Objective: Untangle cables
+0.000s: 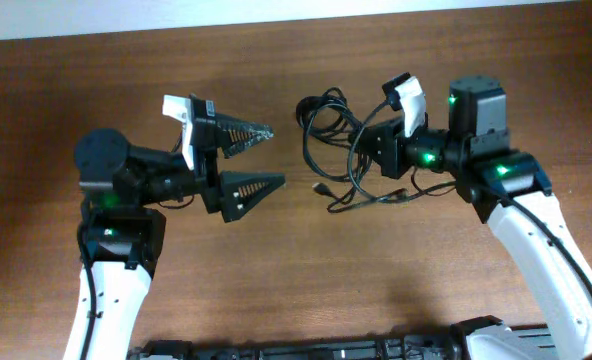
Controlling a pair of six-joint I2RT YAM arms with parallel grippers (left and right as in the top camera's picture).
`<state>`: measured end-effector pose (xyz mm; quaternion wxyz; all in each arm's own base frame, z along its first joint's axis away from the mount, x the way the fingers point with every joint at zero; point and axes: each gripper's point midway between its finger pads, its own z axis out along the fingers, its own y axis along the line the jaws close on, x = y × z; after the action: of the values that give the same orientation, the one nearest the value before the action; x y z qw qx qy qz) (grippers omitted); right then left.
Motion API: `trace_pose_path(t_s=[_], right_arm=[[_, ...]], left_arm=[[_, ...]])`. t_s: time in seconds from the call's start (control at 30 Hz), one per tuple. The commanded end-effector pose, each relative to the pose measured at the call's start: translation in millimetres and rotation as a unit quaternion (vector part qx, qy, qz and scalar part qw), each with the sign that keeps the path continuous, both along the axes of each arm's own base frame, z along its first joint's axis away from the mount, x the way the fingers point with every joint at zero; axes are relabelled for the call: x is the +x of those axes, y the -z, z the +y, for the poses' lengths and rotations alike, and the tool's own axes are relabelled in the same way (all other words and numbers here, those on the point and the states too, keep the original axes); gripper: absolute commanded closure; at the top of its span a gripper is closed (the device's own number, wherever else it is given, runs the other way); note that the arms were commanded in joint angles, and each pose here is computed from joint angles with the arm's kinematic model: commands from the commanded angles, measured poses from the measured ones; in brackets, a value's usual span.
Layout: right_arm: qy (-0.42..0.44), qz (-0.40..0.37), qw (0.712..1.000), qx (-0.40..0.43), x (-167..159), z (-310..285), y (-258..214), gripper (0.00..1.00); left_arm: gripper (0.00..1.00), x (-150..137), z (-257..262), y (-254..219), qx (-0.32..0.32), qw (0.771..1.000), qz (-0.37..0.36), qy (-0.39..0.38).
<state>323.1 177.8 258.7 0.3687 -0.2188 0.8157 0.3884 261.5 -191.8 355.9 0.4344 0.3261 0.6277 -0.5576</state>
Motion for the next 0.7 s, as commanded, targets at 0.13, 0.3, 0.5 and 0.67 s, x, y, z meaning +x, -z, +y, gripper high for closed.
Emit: trace_pose_path(t_s=[0.13,0.3,0.5,0.67], right_arm=[[-0.102,-0.096,0.989,0.055,-47,15,-58,0.96],[-0.147,-0.121,0.978,0.085,-61,22,-75,0.96],[-0.169,-0.133,0.972,0.093,-68,24,-79,0.96],[-0.186,-0.138,0.967,0.103,-73,26,-83,0.96]], left_arm=[[0.01,40,16,20,0.029,0.99,0.05,-0.132],[0.01,41,17,27,0.035,0.987,0.07,-0.141],[0.01,41,17,27,0.035,0.987,0.07,-0.141],[0.01,36,7,23,0.033,0.99,0.058,-0.126]])
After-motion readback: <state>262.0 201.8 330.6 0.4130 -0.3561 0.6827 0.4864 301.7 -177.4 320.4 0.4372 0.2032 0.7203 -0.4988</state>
